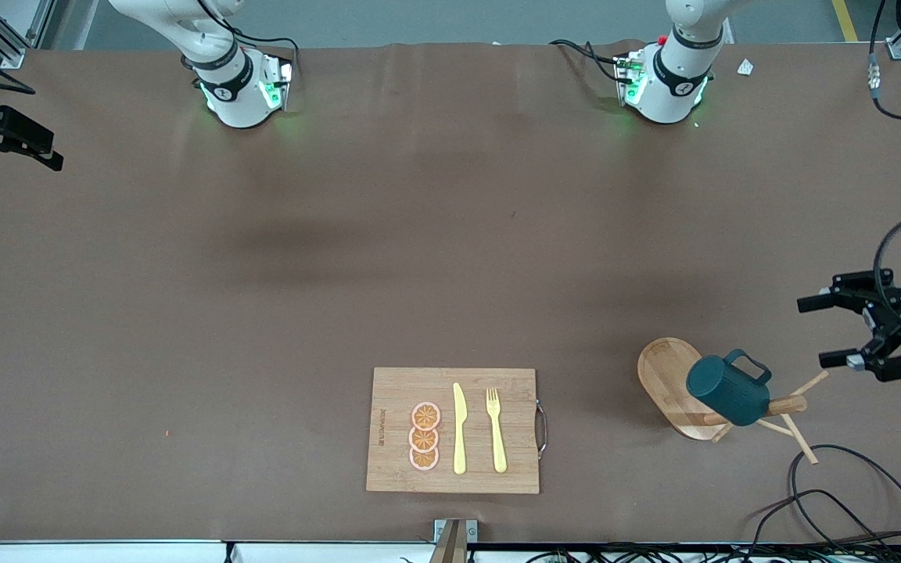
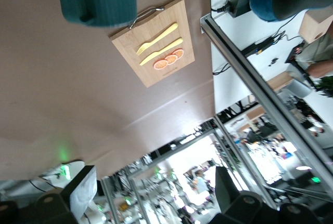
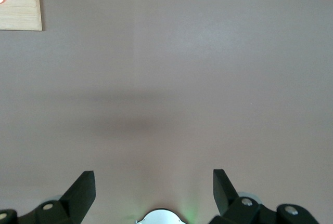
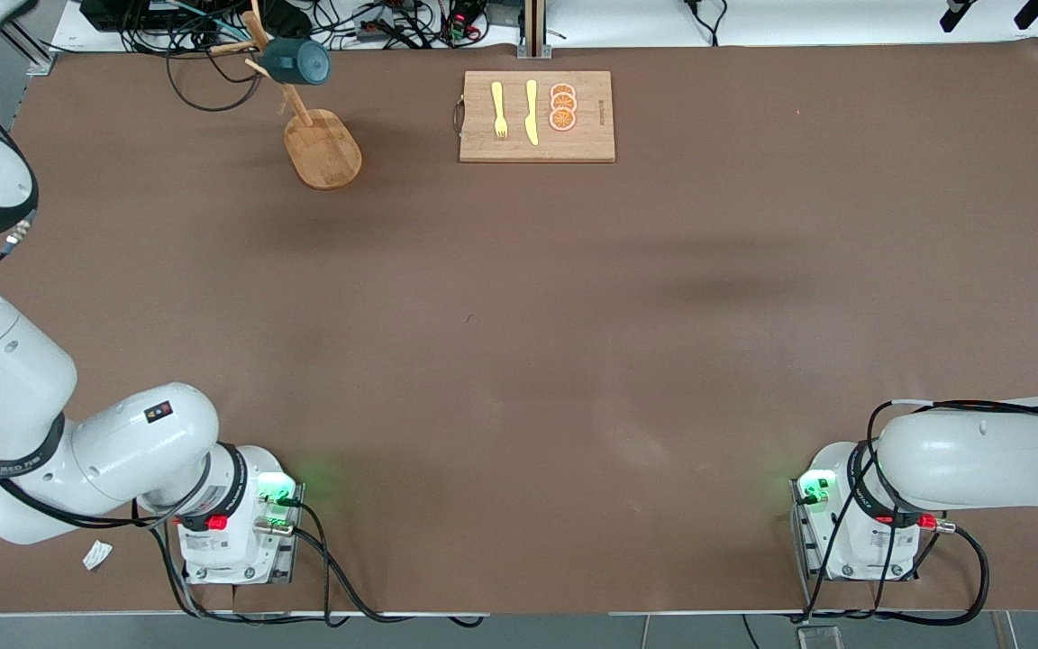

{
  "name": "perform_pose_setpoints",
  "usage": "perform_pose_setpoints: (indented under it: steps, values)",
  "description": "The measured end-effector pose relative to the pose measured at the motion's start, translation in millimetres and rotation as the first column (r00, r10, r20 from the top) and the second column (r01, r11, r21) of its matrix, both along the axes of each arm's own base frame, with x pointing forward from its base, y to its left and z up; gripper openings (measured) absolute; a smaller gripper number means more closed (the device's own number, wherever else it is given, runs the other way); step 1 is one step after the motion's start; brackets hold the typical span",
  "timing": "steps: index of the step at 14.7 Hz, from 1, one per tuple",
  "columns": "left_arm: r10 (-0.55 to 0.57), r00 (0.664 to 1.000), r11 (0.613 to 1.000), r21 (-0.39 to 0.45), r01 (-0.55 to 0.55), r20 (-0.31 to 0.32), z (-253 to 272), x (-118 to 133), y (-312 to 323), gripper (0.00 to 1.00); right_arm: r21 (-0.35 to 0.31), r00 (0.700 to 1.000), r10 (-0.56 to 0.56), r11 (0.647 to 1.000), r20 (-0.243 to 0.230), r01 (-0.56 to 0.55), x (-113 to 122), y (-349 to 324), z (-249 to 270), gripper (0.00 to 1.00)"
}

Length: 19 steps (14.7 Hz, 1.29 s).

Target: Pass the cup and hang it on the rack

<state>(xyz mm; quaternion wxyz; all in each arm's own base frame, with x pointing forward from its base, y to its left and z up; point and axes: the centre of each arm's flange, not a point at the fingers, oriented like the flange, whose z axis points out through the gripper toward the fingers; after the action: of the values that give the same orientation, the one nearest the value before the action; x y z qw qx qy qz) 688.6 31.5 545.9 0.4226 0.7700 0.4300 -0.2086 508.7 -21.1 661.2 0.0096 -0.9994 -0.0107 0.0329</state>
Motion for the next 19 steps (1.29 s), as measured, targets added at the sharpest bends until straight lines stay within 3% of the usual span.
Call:
perform_pose_setpoints:
  steps: [3, 7, 14, 19]
  values:
    - [-0.124, 0.991, 0.973, 0.205, 0.11, 0.057, 39.9, -21.4, -60.9, 1.0, 0.0, 1.0, 0.0, 1.0, 0.0, 0.0, 0.0, 0.3, 0.0, 1.0]
    - [-0.292, 0.955, 0.854, 0.463, 0.237, 0.051, 36.4, -38.6, -127.3, 1.0, 0.0, 1.0, 0.001, 1.0, 0.0, -0.001, 0.0, 0.4, 0.0, 1.0]
    - [-0.481, 0.877, 0.65, 0.674, 0.35, 0.008, 7.0, -41.5, -161.0, 1.0, 0.0, 1.0, 0.0, 1.0, 0.0, 0.0, 0.0, 0.2, 0.0, 1.0]
    - [-0.661, 0.75, 0.456, 0.771, 0.444, -0.042, 6.6, -42.0, -138.1, 1.0, 0.0, 1.0, 0.0, 1.0, 0.0, 0.0, 0.0, 0.2, 0.0, 1.0]
